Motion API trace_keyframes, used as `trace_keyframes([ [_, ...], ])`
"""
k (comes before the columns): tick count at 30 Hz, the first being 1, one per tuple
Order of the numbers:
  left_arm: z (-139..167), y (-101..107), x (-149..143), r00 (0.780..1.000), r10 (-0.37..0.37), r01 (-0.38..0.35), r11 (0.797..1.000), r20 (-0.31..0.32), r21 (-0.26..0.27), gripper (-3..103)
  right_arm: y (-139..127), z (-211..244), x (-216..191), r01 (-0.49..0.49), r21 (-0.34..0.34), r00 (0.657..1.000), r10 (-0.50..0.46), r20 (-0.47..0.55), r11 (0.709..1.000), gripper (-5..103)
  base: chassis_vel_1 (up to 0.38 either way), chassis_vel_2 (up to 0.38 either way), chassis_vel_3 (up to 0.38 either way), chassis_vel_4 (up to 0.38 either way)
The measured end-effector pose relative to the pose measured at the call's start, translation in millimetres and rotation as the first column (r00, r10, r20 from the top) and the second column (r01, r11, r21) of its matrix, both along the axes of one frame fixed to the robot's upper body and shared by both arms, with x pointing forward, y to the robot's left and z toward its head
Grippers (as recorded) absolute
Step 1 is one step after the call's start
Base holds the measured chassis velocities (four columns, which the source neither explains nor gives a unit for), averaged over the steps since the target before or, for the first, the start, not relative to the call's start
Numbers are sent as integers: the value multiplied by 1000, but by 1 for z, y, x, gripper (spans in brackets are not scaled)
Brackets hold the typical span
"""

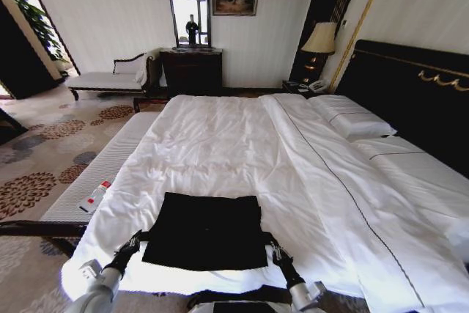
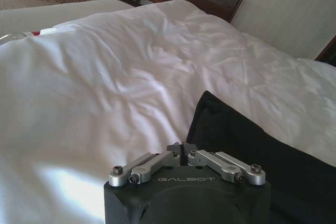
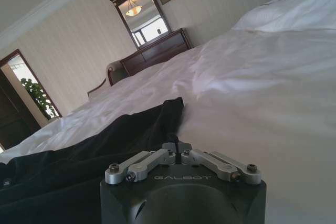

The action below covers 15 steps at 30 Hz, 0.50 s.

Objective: Fold the clothes on the bed.

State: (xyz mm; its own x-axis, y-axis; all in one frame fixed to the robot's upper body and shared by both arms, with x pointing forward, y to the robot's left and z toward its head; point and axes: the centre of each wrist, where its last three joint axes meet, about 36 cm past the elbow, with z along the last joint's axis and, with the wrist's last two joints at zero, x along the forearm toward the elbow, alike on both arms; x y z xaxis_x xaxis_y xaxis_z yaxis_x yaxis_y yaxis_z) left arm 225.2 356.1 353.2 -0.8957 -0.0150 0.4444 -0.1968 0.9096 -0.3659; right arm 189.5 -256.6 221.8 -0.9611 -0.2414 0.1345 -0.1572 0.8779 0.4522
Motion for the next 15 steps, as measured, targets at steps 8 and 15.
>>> trace_keyframes([
  [8,23,-18,2,997,-29,27,1000,78,15,26,22,25,-14,-81,-12,991,82,103,997,28,0,0,0,0],
  [15,40,0,48,984,24,-17,999,175,-44,47,13,30,-14,-10,-37,993,14,116,999,49,0,0,0,0],
])
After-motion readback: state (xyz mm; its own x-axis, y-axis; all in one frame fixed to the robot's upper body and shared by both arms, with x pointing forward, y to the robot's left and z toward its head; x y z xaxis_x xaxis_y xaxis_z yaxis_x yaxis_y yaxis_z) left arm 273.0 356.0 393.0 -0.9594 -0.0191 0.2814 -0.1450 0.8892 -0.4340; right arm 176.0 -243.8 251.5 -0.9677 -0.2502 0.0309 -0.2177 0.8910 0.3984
